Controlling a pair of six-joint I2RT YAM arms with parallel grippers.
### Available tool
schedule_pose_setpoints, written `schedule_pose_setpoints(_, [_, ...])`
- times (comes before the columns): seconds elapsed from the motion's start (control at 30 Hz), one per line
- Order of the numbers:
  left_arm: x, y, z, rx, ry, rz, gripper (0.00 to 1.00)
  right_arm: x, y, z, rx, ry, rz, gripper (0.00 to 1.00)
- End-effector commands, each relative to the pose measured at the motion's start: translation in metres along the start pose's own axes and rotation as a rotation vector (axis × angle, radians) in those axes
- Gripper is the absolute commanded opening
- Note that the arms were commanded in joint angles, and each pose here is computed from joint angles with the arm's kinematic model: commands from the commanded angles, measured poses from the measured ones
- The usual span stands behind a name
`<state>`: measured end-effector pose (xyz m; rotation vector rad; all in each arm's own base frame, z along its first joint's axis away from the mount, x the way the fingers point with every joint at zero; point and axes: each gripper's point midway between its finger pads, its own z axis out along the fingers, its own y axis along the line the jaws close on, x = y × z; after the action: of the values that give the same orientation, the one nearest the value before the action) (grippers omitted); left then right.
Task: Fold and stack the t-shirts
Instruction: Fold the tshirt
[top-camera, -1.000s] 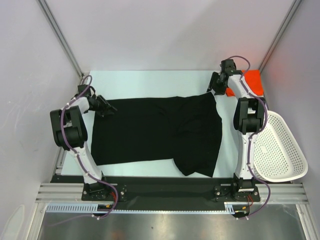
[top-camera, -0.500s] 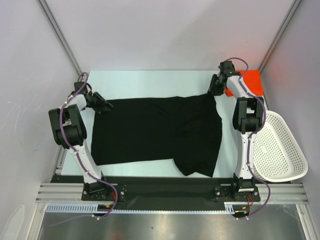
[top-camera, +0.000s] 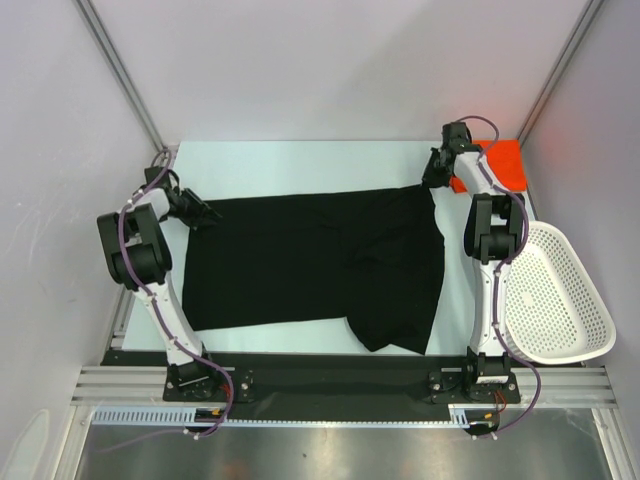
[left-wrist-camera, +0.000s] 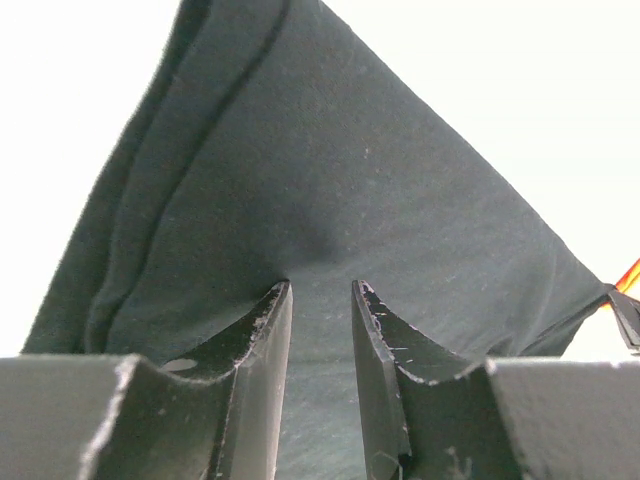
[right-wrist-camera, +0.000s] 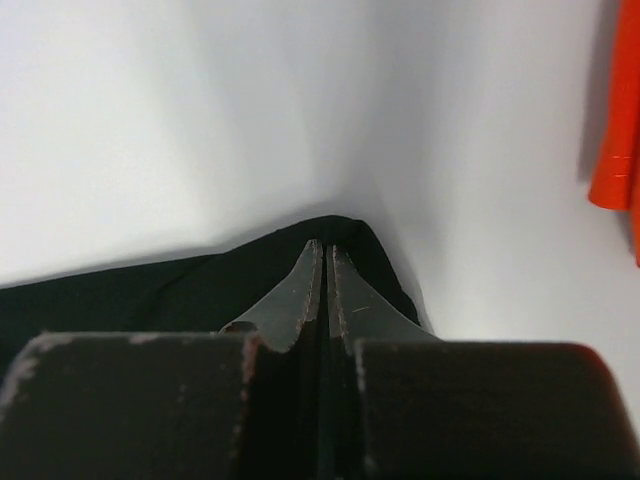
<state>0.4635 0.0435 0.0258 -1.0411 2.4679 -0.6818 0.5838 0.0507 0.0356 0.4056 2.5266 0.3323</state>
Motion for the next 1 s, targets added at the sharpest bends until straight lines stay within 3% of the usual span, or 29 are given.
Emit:
schedule_pose_setpoints(0.0, [-0.02,0.002,-0.004,-0.012,-0.044,0.017,0.36,-0.042,-0.002,-0.006,0.026,-0.136,0.011,0.02])
schedule_pose_setpoints(0.23, [-0.034,0.016,-0.005,-0.021,-0.057,-0.01,0.36,-0.043,-0.008,0.005,0.043,-0.143,-0.039,0.05])
schedule_pose_setpoints(0.53, [-0.052,0.011,-0.031,-0.079,-0.119,0.089,0.37,-0.048,-0.023,0.008,0.041,-0.129,-0.044,0.12])
schedule_pose_setpoints(0.63, [-0.056,0.01,-0.042,-0.106,-0.138,0.122,0.37,-0.052,-0.019,0.001,0.034,-0.124,-0.036,0.35])
schedule_pose_setpoints(0.77, [-0.049,0.01,-0.046,-0.101,-0.135,0.119,0.37,-0.057,-0.009,-0.015,0.015,-0.11,-0.012,0.52])
schedule_pose_setpoints(0.97, [-0.042,0.016,-0.058,-0.144,-0.154,0.175,0.37,-0.053,0.007,-0.057,0.019,-0.095,-0.033,0.59])
